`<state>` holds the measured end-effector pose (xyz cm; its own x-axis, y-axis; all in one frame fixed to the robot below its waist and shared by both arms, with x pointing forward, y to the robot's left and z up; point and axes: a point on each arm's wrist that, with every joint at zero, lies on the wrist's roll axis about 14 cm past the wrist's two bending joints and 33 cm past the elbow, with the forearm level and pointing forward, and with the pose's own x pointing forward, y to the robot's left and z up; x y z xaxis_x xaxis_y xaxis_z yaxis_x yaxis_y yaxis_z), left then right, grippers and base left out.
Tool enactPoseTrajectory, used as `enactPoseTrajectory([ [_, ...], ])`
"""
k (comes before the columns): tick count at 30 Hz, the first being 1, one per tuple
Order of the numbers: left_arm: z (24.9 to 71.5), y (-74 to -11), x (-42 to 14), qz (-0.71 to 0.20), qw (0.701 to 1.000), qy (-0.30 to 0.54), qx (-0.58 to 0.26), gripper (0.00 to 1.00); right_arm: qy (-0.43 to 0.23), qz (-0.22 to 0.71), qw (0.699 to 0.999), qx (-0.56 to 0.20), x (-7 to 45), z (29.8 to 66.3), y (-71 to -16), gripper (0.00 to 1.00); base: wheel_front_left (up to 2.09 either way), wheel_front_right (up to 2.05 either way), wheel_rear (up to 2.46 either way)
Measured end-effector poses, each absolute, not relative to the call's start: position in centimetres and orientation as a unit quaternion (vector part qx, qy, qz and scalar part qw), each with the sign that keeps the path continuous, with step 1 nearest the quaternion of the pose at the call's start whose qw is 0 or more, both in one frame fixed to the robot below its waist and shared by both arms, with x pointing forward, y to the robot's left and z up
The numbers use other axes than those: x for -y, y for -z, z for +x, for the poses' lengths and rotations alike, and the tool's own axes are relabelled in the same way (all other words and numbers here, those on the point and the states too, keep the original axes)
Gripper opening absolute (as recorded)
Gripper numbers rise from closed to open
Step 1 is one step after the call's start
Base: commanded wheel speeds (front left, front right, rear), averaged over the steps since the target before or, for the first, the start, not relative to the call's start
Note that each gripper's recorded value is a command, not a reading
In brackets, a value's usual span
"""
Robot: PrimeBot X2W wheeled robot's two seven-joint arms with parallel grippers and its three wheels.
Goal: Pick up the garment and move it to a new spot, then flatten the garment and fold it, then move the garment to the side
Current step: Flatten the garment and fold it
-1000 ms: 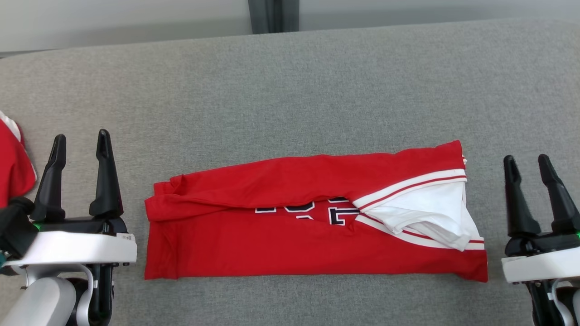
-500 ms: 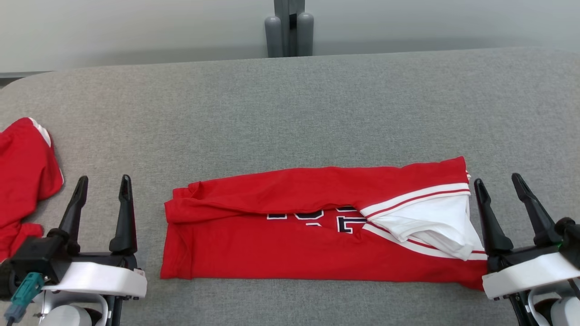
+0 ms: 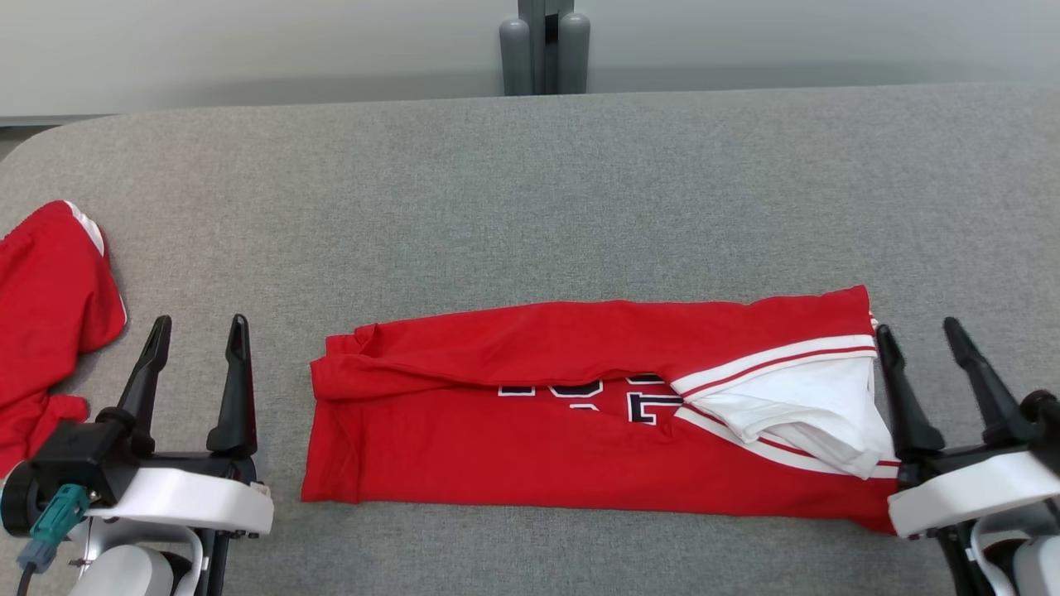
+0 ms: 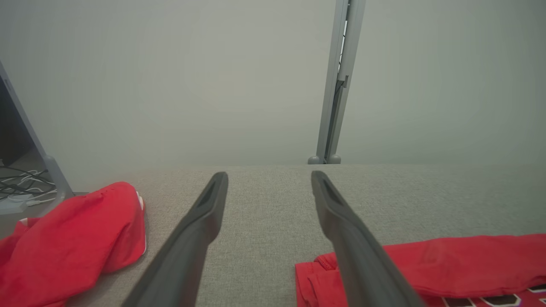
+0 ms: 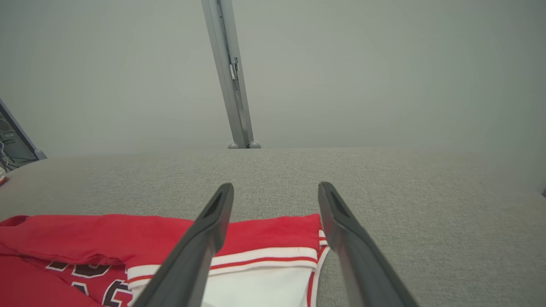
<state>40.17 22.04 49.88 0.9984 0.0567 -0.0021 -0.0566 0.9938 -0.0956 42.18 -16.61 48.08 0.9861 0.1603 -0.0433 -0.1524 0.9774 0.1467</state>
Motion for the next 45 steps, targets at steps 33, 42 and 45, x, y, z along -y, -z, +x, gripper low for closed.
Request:
enactPoseTrajectory([
  [33, 42.2, -47.5, -21.0, -0.058, 0.998, -0.017, -0.026, 1.00, -0.080, 0.108, 0.968, -0.210, 16.8, 41.5, -36.4, 0.00, 0.00, 0.00, 0.00],
  [42, 42.8, -47.4, -20.3, -0.063, 0.998, -0.008, -0.025, 1.00, 0.010, 0.064, 0.982, -0.178, 25.9, 41.5, -38.1, 0.00, 0.00, 0.00, 0.00],
  [45, 42.9, -47.4, -20.0, -0.063, 0.998, -0.004, -0.025, 1.00, 0.012, 0.064, 0.983, -0.171, 26.1, 41.5, -38.6, 0.00, 0.00, 0.00, 0.00],
])
